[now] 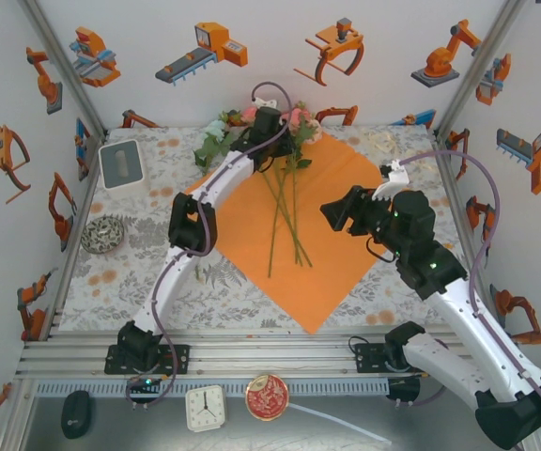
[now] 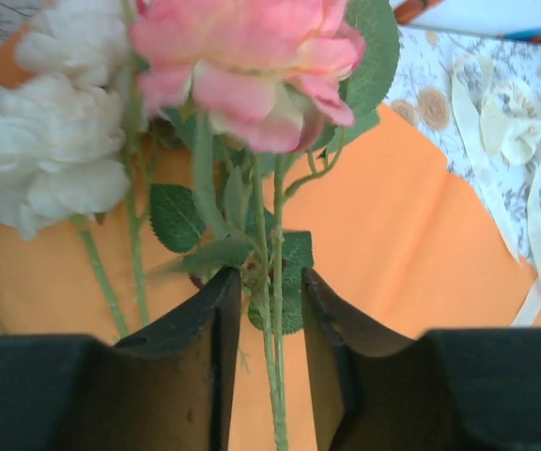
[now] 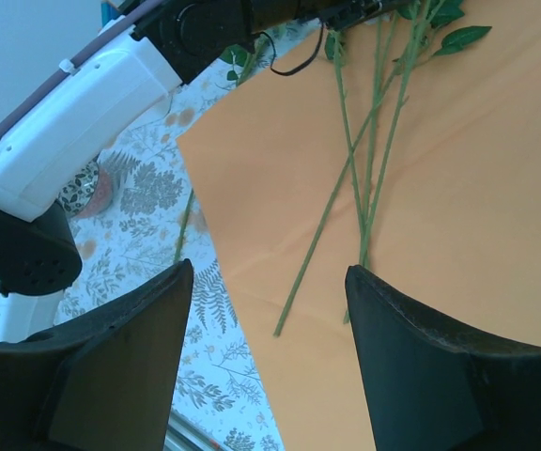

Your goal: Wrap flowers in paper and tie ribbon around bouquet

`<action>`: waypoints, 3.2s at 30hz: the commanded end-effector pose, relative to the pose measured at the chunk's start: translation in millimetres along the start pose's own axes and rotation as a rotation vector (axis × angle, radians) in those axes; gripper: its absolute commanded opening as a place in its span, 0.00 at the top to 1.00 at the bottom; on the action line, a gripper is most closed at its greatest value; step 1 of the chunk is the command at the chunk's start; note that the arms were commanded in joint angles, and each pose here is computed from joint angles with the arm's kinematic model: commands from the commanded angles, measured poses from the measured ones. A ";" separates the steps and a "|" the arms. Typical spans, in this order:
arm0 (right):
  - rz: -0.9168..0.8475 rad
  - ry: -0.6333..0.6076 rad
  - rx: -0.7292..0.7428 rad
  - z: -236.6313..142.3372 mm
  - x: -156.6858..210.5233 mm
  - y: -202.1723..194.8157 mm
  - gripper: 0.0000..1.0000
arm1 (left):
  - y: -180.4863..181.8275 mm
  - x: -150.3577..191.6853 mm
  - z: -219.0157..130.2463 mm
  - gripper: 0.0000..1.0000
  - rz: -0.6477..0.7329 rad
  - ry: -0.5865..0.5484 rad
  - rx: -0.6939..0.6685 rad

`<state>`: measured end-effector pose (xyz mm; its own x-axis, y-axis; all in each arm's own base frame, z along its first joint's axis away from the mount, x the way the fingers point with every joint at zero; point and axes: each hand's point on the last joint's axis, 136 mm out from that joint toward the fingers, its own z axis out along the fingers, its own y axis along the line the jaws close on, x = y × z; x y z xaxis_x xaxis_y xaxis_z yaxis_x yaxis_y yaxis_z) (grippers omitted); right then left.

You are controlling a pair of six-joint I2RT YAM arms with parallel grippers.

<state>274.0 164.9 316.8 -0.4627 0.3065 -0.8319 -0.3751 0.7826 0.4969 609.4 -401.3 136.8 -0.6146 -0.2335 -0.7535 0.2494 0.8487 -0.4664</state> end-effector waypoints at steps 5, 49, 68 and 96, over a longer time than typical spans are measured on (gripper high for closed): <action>-0.003 -0.008 0.023 -2.0 -3.4 -2.3 0.39 | -46.7 -95.9 -91.9 0.60 0.177 -0.172 0.007; 0.021 0.042 0.035 11.2 6.1 -6.0 0.40 | 259.8 -3.2 -107.5 0.44 0.149 0.415 -0.286; 0.011 0.004 0.049 -10.7 4.5 -8.9 0.40 | 298.6 9.3 -103.1 0.71 0.058 0.498 -0.493; 0.009 0.061 -0.229 6.7 13.4 36.5 0.39 | 45.0 -156.1 -257.3 1.00 0.145 -0.109 -0.081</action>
<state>258.6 202.6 311.3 -0.5534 0.2493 -0.7947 -0.5218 0.6399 0.5641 525.5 -127.9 342.1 -0.5346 -0.0576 -0.8432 0.0827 0.9893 -0.1200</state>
